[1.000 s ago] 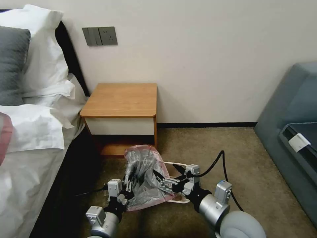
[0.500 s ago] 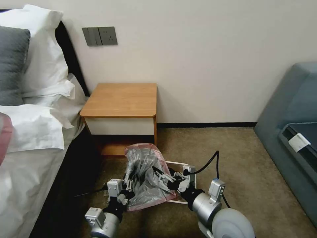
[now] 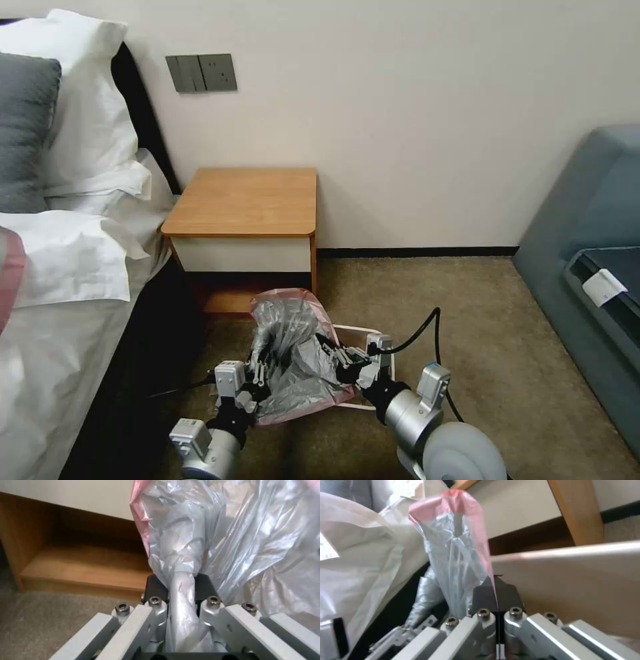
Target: Pick up the garbage bag from the table and place it over the trash can.
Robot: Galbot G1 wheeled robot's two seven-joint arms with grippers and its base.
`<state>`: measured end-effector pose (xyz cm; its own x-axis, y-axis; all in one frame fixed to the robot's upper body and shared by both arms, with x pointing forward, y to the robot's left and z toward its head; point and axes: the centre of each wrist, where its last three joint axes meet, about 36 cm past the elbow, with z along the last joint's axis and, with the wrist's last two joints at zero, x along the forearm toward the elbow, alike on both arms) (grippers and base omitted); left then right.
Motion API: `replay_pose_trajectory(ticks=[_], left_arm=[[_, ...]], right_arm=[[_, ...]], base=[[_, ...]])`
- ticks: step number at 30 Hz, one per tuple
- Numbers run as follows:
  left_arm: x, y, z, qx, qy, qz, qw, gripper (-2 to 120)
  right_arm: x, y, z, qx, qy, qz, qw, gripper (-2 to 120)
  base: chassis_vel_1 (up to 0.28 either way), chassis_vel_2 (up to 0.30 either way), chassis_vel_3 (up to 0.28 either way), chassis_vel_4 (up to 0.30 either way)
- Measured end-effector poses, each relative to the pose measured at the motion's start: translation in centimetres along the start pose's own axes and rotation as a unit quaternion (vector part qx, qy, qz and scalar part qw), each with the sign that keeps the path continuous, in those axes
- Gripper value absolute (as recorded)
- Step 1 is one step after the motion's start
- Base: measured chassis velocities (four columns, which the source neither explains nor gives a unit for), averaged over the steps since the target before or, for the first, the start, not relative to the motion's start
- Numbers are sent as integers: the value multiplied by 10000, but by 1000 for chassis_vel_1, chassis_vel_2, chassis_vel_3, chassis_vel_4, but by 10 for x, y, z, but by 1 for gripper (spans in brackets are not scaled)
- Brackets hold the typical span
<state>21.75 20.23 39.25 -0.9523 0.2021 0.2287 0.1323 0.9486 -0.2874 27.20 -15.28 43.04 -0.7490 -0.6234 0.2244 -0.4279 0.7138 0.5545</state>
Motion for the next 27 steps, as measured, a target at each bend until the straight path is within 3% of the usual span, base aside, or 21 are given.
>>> replay_pose_trajectory(ticks=[7, 11, 13, 20, 27], left_arm=[[-1, 3, 1, 29, 84, -95, 9999, 8], [-1, 3, 1, 39, 88, -98, 9999, 8], [-1, 3, 1, 42, 90, -97, 9999, 8], [0, 0, 0, 140, -18, -55, 9999, 8], [-1, 2, -6, 353, -159, -31, 9992, 8]], right_arm=[[10, 19, -27, -28, -342, -315, 9989, 0], [8, 17, -41, 10, -435, -329, 9985, 0], [5, 13, -46, 61, -457, -302, 9985, 0], [-23, -34, -90, 421, -383, 332, 9978, 0], [-23, -49, -101, 352, -62, 809, 9961, 0]], base=[[0, 0, 0, 0], [0, 0, 0, 0], [0, 0, 0, 0], [0, 0, 0, 0], [0, 0, 0, 0]])
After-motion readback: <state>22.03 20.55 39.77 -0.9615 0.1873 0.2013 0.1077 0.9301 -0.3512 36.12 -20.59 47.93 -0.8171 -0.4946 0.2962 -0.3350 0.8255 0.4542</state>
